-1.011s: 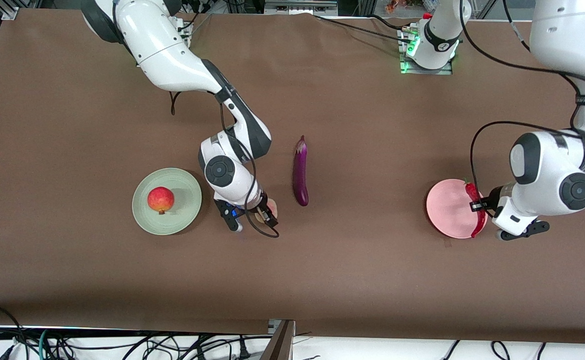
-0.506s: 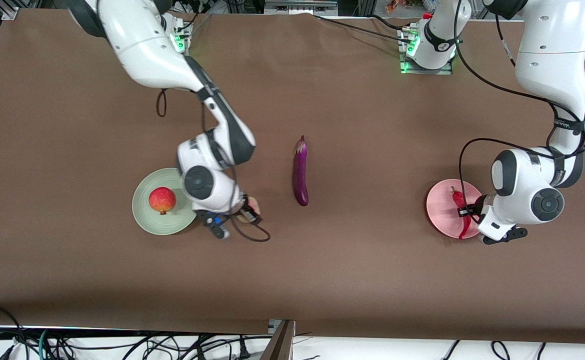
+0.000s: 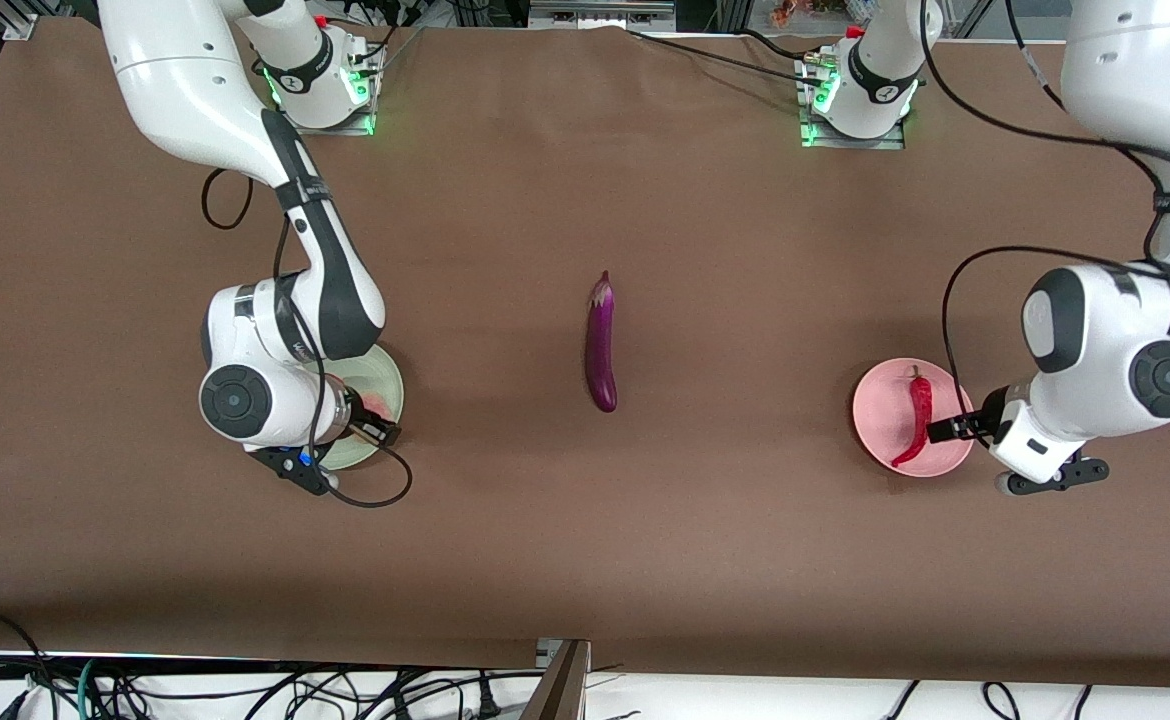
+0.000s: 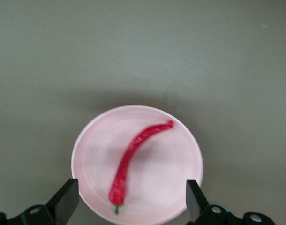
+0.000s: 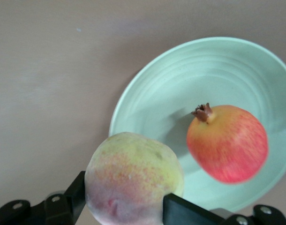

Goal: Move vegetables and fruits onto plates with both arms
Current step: 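Grasp the peach with the right gripper while the left gripper releases the chili, then place the peach on the green plate while the left gripper reaches the eggplant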

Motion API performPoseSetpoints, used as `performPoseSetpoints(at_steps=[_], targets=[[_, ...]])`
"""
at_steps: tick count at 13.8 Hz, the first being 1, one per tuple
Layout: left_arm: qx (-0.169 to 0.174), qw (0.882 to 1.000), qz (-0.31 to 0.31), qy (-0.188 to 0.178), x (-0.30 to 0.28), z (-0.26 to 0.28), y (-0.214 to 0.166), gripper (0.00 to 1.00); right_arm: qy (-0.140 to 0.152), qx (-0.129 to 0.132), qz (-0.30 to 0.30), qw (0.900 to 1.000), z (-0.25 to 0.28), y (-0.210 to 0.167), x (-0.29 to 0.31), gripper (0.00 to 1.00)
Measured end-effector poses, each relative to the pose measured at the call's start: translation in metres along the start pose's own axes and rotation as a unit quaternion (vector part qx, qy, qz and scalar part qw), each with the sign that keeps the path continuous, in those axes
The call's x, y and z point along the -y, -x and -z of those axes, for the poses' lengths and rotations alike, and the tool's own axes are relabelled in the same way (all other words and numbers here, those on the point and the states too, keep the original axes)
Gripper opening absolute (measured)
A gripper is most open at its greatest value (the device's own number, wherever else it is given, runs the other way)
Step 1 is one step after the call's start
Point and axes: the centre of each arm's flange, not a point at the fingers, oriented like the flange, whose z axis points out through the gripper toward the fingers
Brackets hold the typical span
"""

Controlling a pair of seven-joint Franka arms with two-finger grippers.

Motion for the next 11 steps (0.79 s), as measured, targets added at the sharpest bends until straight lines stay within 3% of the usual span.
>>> performPoseSetpoints(at_steps=[2,5,6,8,11], targets=[[0.018,0.999,-0.026,0.008,-0.035,0.024,0.019,1.0,0.007,0.002,0.001,1.0,-0.034,0.004,-0.012,0.76],[0.052,0.998,-0.023,0.018,-0.106,0.031,0.05,1.0,0.006,-0.001,0.01,1.0,-0.029,0.008,-0.018,0.76],[0.059,0.998,-0.019,0.022,-0.134,0.03,0.062,1.0,0.004,-0.004,0.009,1.0,-0.023,0.006,-0.02,0.81],[0.069,0.997,-0.017,0.029,-0.19,0.021,0.089,1.0,-0.005,-0.012,0.009,1.0,0.007,0.007,-0.023,0.99],[0.055,0.998,-0.004,0.043,-0.288,-0.018,0.131,1.0,-0.017,-0.013,0.017,1.0,0.097,0.023,-0.031,1.0]])
